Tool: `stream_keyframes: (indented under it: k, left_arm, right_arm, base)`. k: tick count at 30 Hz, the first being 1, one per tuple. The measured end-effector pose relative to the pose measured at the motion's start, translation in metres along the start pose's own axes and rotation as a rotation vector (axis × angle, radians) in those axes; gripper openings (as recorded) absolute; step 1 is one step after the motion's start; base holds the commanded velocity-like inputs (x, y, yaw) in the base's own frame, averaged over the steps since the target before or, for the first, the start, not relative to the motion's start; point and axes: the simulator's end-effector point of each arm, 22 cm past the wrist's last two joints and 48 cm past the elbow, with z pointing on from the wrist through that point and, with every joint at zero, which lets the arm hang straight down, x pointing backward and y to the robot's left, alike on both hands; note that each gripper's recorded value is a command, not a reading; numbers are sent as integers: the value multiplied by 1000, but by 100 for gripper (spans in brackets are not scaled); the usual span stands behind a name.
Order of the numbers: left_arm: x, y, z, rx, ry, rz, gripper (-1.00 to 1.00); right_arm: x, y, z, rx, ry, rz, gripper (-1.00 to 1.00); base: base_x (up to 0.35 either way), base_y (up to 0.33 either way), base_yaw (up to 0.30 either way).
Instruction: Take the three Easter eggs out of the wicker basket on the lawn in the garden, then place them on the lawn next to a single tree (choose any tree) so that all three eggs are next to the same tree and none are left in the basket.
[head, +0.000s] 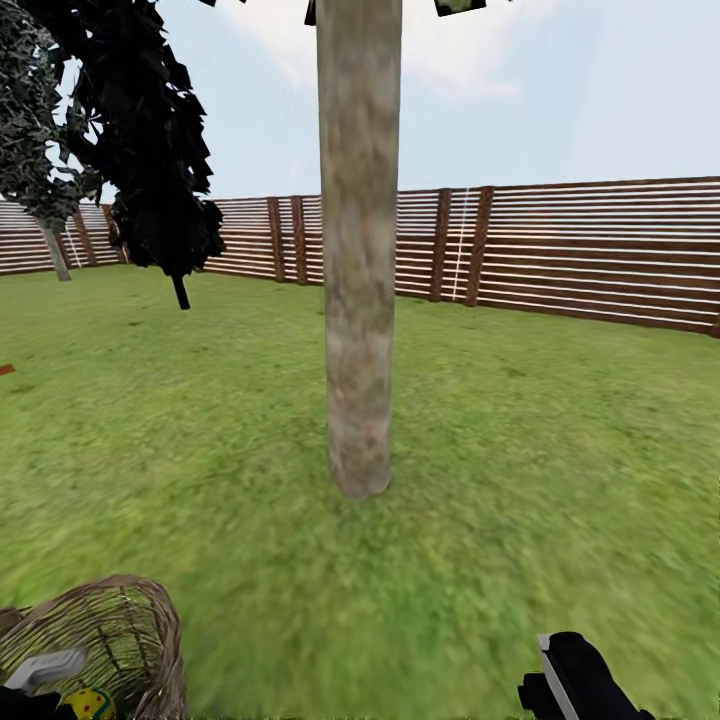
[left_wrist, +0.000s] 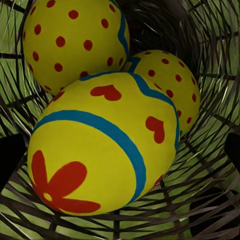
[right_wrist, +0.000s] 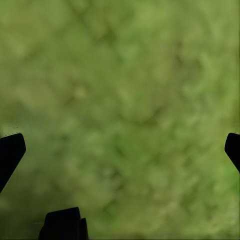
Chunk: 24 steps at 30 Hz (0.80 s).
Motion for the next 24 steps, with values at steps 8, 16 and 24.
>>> stream_keyframes:
  k: [8, 16, 24]
  left_arm:
    - [7, 3, 9, -8, 31, -1, 100]
    - [9, 3, 12, -9, 38, 1, 100]
    - [9, 1, 13, -7, 38, 1, 100]
  right_arm:
    - [9, 2, 11, 1, 33, -7, 100]
    - [12, 5, 14, -8, 40, -7, 100]
    - [13, 6, 16, -12, 40, -6, 100]
  base:
    - [0, 0, 0]
    - [0, 0, 0]
    - [0, 0, 0]
